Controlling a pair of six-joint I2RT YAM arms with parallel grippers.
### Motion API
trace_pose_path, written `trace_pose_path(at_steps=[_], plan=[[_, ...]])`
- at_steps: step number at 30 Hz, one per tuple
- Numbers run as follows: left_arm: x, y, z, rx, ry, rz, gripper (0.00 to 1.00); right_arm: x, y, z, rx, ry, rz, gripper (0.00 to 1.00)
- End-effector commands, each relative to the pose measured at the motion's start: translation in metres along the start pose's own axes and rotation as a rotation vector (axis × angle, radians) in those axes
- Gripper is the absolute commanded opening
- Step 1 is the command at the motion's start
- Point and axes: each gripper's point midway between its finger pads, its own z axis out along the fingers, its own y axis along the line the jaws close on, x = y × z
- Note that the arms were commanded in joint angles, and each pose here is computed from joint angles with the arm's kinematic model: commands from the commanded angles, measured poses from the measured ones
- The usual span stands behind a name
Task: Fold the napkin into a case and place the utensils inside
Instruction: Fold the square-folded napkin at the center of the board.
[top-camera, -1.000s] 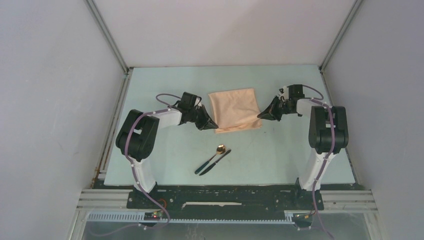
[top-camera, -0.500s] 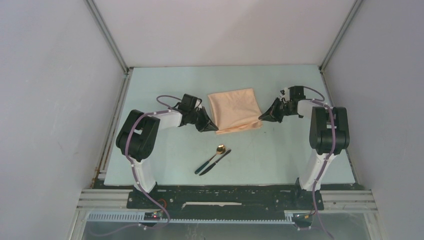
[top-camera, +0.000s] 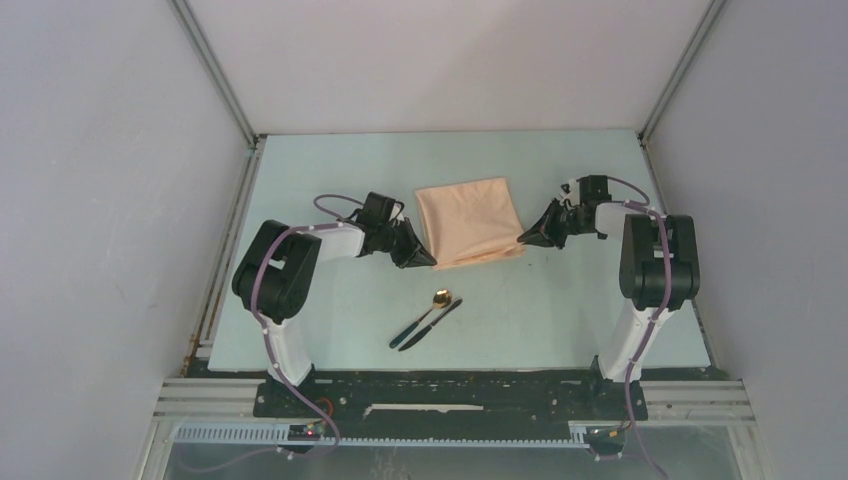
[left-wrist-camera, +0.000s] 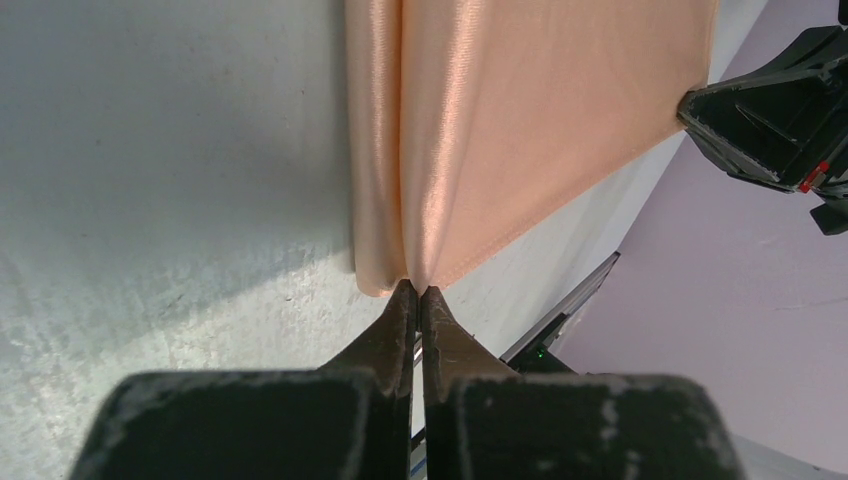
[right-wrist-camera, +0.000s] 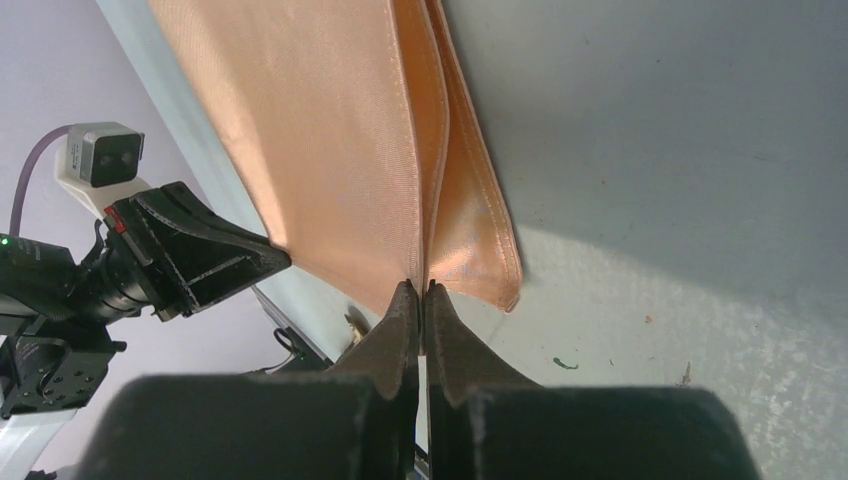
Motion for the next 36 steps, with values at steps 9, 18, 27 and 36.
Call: trace_pose_path(at_steps=[9, 18, 27, 36], plan=[[0.001, 0.009, 0.004, -0.016, 0.004, 0.002, 0.00, -0.015, -0.010, 0.002, 0.012, -0.046, -0.027, 0.00], [0.000, 0.012, 0.006, -0.026, 0.004, 0.001, 0.00, -0.010, -0.014, 0.001, 0.059, -0.042, -0.019, 0.00], [-0.001, 0.014, 0.004, -0.032, -0.006, 0.002, 0.00, -0.004, -0.016, 0.002, 0.104, -0.036, -0.011, 0.00], [0.000, 0.016, 0.003, -0.033, -0.006, 0.001, 0.00, 0.002, -0.004, -0.002, 0.101, -0.031, -0.031, 0.00]])
